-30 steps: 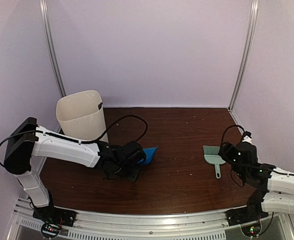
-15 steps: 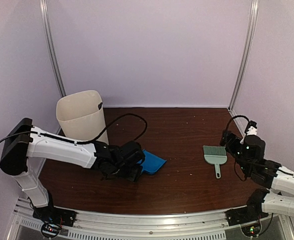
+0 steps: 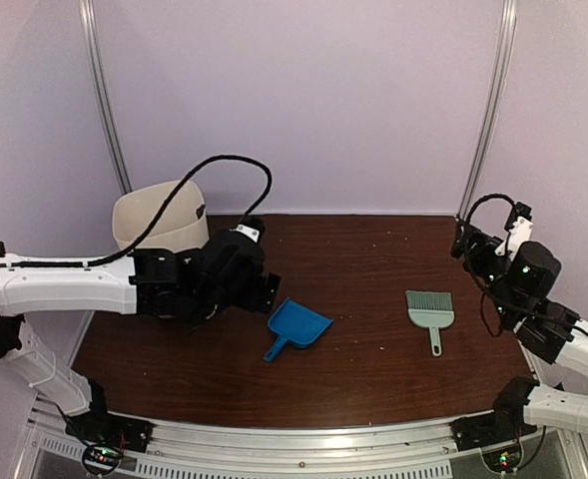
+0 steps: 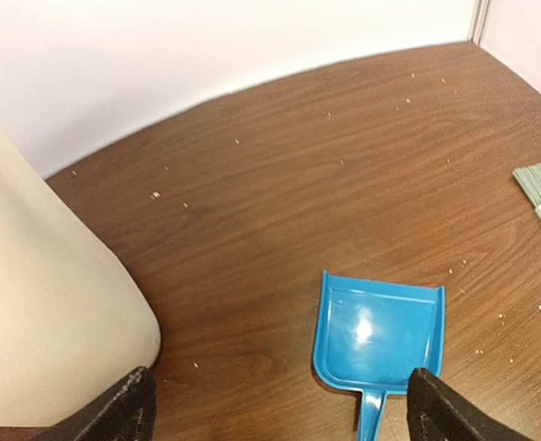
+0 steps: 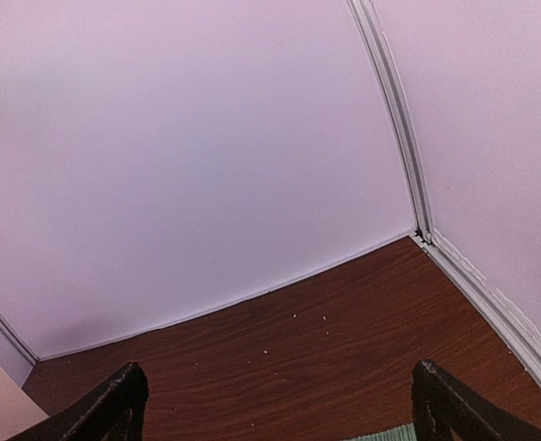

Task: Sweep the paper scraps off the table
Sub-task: Reset both arms

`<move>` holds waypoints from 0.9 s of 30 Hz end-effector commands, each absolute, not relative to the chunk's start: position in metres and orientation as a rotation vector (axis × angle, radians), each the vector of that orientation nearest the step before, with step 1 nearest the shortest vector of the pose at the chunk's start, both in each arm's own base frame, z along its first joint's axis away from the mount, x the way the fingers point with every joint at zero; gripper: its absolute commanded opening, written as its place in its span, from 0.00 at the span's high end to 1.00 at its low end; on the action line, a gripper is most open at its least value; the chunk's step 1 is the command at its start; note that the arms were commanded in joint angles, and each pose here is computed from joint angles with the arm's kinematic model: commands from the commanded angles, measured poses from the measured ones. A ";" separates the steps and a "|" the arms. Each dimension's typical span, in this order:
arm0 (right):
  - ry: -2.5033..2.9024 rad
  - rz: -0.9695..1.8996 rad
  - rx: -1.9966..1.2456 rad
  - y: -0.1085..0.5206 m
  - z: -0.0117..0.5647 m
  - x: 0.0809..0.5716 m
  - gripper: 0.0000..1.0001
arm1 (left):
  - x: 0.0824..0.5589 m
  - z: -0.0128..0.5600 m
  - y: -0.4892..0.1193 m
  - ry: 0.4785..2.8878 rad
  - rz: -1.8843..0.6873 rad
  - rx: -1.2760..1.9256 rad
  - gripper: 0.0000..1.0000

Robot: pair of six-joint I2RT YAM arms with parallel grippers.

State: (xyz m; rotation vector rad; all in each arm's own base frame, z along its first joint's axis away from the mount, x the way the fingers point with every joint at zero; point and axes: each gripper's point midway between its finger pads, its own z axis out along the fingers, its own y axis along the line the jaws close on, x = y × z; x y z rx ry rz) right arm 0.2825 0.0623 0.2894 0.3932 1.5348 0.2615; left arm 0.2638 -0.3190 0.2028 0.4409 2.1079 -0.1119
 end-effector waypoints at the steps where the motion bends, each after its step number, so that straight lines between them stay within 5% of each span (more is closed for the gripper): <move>1: 1.476 0.264 0.294 0.068 0.319 0.279 0.00 | 0.272 0.267 -0.297 1.937 -0.069 0.359 0.02; 14: 1.481 0.277 0.178 0.086 0.306 0.285 0.00 | 0.263 0.304 -0.214 1.752 0.084 0.191 0.02; 27: 1.461 0.273 0.157 0.087 0.305 0.284 0.00 | 0.263 0.304 -0.196 1.724 0.141 0.162 0.02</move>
